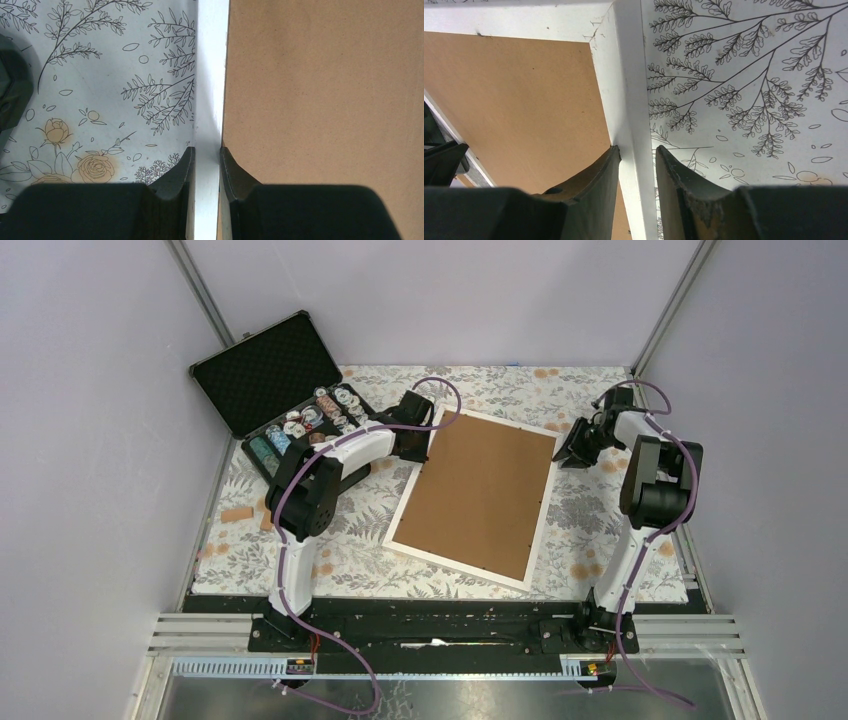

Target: Put the photo into the frame

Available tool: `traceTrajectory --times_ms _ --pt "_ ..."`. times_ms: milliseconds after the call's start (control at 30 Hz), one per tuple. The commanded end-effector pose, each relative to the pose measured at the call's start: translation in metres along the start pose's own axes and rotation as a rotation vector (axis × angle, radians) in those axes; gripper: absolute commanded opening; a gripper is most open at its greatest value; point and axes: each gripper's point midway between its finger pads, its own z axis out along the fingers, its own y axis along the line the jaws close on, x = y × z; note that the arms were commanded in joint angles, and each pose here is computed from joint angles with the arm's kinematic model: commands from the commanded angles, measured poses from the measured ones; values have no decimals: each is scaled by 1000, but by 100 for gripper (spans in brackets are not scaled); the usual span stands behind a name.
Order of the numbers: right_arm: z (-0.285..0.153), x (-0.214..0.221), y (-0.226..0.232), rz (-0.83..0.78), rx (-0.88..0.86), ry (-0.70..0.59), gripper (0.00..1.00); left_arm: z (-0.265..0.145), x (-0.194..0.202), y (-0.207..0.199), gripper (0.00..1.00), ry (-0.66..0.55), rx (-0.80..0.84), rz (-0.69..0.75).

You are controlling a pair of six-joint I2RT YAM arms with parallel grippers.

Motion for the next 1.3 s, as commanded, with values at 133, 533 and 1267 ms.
traceTrajectory --times_ms 133,533,1267 --pt "17 -11 2 -36 22 -4 40 20 28 11 0 72 -55 51" --pt "39 1 27 -213 2 42 41 18 25 4 0 53 -34 82" --pt "68 -3 53 -469 96 102 53 19 26 1 0 52 -32 110"
